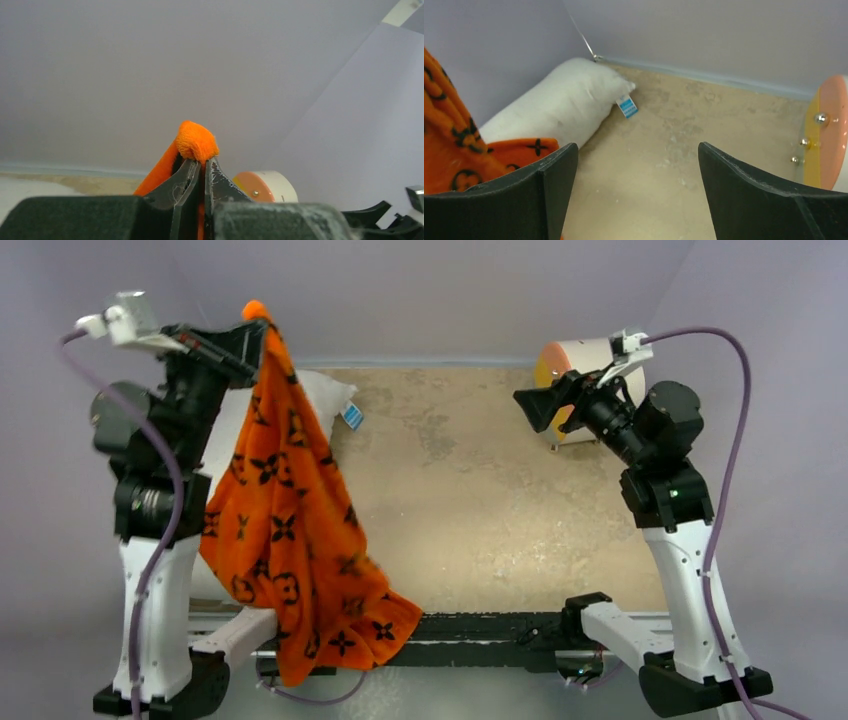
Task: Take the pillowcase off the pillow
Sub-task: Fold the pillowcase at the center of the board.
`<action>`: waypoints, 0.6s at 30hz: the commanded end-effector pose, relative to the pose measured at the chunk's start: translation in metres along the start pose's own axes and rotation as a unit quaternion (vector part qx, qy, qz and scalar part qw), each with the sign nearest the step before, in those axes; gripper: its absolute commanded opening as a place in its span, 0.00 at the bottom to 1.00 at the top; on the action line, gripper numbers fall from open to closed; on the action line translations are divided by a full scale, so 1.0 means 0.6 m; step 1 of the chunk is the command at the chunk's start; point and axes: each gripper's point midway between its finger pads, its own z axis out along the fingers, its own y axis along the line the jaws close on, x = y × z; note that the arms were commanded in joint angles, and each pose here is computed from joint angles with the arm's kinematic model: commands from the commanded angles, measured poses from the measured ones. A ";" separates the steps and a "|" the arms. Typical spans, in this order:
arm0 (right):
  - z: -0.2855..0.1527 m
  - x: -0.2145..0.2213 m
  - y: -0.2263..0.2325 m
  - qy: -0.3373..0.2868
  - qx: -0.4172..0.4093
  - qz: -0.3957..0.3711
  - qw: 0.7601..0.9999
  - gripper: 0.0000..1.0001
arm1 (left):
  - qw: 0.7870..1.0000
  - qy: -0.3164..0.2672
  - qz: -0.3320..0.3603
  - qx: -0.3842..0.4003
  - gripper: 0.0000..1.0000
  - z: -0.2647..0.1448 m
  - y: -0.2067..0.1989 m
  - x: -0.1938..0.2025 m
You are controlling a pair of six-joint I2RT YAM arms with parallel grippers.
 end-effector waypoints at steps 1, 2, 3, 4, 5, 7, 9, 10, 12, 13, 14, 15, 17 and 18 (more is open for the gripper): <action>-0.005 -0.033 0.011 -0.058 -0.023 -0.058 0.996 0.91 | 0.984 -0.054 -0.053 0.159 0.00 0.086 -0.082 -0.021; 0.015 -0.015 -0.004 -0.046 -0.020 -0.058 0.997 0.92 | 0.983 -0.050 -0.061 0.164 0.00 0.119 -0.075 -0.002; 0.032 0.006 -0.016 -0.033 -0.019 -0.057 0.998 0.92 | 0.984 -0.039 -0.065 0.164 0.00 0.156 -0.070 0.031; 0.048 0.029 -0.026 -0.017 -0.022 -0.055 0.998 0.92 | 0.986 -0.027 -0.054 0.154 0.00 0.191 -0.067 0.068; 0.066 0.060 -0.036 0.003 -0.030 -0.050 0.998 0.92 | 0.990 -0.003 -0.031 0.138 0.00 0.230 -0.062 0.117; 0.096 0.119 -0.051 0.035 -0.037 -0.033 0.998 0.92 | 0.991 0.061 0.011 0.115 0.00 0.295 -0.043 0.221; 0.120 0.178 -0.070 0.056 -0.031 -0.008 0.998 0.92 | 0.990 0.116 0.038 0.069 0.00 0.333 0.009 0.301; 0.129 0.205 -0.081 0.064 -0.025 0.006 0.998 0.92 | 0.988 0.138 0.053 0.041 0.00 0.335 0.039 0.335; 0.142 0.262 -0.093 0.085 -0.019 0.033 0.996 0.91 | 0.984 0.153 0.093 -0.001 0.00 0.317 0.089 0.364; 0.147 0.284 -0.096 0.092 -0.020 0.040 0.995 0.91 | 0.981 0.162 0.106 -0.023 0.00 0.304 0.110 0.369; 0.151 0.303 -0.097 0.100 -0.021 0.045 0.994 0.91 | 0.979 0.168 0.110 -0.027 0.00 0.293 0.117 0.367; 0.157 0.316 -0.095 0.104 -0.024 0.046 0.993 0.91 | 0.979 0.173 0.108 -0.020 0.00 0.287 0.113 0.361; 0.173 0.339 -0.098 0.115 -0.022 0.044 0.992 0.91 | 0.979 0.178 0.091 0.030 0.00 0.287 0.061 0.334; 0.180 0.343 -0.100 0.116 -0.018 0.042 0.992 0.91 | 0.980 0.178 0.075 0.058 0.00 0.289 0.028 0.320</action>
